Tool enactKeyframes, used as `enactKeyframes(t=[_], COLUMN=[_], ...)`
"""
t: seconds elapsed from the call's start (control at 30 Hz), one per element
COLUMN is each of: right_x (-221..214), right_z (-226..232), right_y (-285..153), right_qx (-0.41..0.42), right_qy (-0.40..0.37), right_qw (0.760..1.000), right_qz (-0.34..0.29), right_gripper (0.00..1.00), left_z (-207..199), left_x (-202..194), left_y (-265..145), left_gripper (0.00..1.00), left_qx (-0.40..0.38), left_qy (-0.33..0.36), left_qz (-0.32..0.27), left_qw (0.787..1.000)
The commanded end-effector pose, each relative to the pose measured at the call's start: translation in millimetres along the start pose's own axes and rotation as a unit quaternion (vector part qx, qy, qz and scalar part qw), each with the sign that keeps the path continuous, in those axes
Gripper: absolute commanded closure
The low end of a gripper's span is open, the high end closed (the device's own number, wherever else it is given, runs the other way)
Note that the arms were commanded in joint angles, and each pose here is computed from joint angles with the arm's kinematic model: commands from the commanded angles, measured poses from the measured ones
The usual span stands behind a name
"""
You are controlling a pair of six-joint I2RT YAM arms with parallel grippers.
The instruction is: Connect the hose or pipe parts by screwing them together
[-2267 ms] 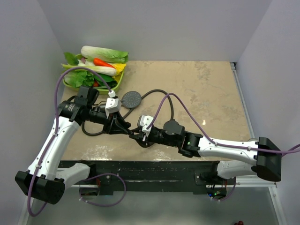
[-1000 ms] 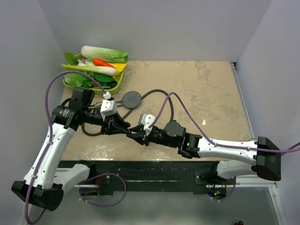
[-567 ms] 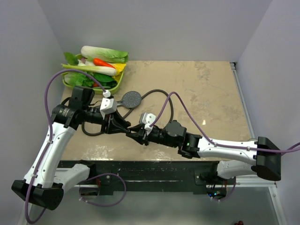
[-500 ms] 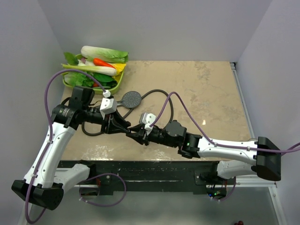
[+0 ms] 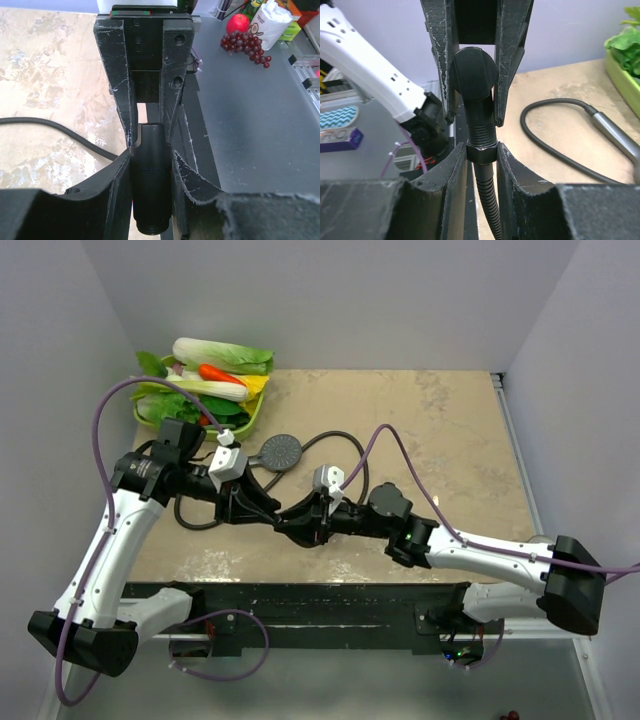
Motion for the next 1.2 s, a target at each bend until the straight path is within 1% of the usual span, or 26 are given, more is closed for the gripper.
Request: enactKeyframes(t=[0.0, 0.2, 0.37, 0.57, 0.6, 0.67, 0.7, 0.83, 0.97, 1.0, 1.03, 1.17], right_x=[83, 87, 92, 94, 98, 93, 98, 97, 93, 98, 93, 96], right_z=[46, 44, 35, 29, 32, 26, 32, 27, 28, 33, 26, 27], right_y=[-4, -5, -9, -10, -12, -12, -17, -22, -19, -21, -15, -11], right_qx=[0.11, 0.144, 0.156, 0.195, 0.209, 0.223, 0.248, 0.3, 0.34, 0.358, 0.355, 0.367], right_qy=[-0.04, -0.028, -0.023, -0.013, -0.008, -0.001, 0.005, 0.031, 0.048, 0.051, 0.064, 0.072], right_qw=[0.983, 0.979, 0.977, 0.972, 0.968, 0.966, 0.958, 0.942, 0.93, 0.923, 0.924, 0.921], right_qz=[-0.142, -0.139, -0.141, -0.132, -0.139, -0.132, -0.146, -0.149, -0.132, -0.134, -0.125, -0.109], right_gripper=[1.0, 1.0, 1.0, 1.0, 1.0, 1.0, 1.0, 1.0, 1.0, 1.0, 1.0, 1.0], left_z=[-8, -11, -12, -14, -14, -15, -15, -16, -16, -16, -15, -15], left_x=[-2, -2, -3, -3, -3, -3, -3, -3, -3, -3, -3, -2], left_y=[-1, -2, -1, -1, 0, 0, 1, 1, 2, 2, 2, 2], left_gripper=[1.0, 1.0, 1.0, 1.0, 1.0, 1.0, 1.0, 1.0, 1.0, 1.0, 1.0, 1.0], left_qx=[-0.008, -0.011, -0.014, -0.016, -0.017, -0.018, -0.02, -0.023, -0.024, -0.024, -0.024, -0.026], left_qy=[-0.008, -0.006, -0.008, -0.009, -0.01, -0.01, -0.01, -0.012, -0.011, -0.012, -0.014, -0.014], left_qz=[0.01, 0.012, 0.009, 0.005, 0.005, 0.004, 0.003, 0.003, 0.005, 0.004, 0.004, 0.002], left_qw=[1.0, 1.0, 1.0, 1.0, 1.0, 1.0, 1.0, 1.0, 1.0, 1.0, 1.0, 1.0])
Point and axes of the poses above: each gripper's point midway between its finger pads, its own y axis out along the fingers, its own z axis along the line the jaws close on, x = y × z, the point moved 4 cm from there along -y, back along the fingers, and after that the axes turned 14 degrees about y, right-handed, at the moved point
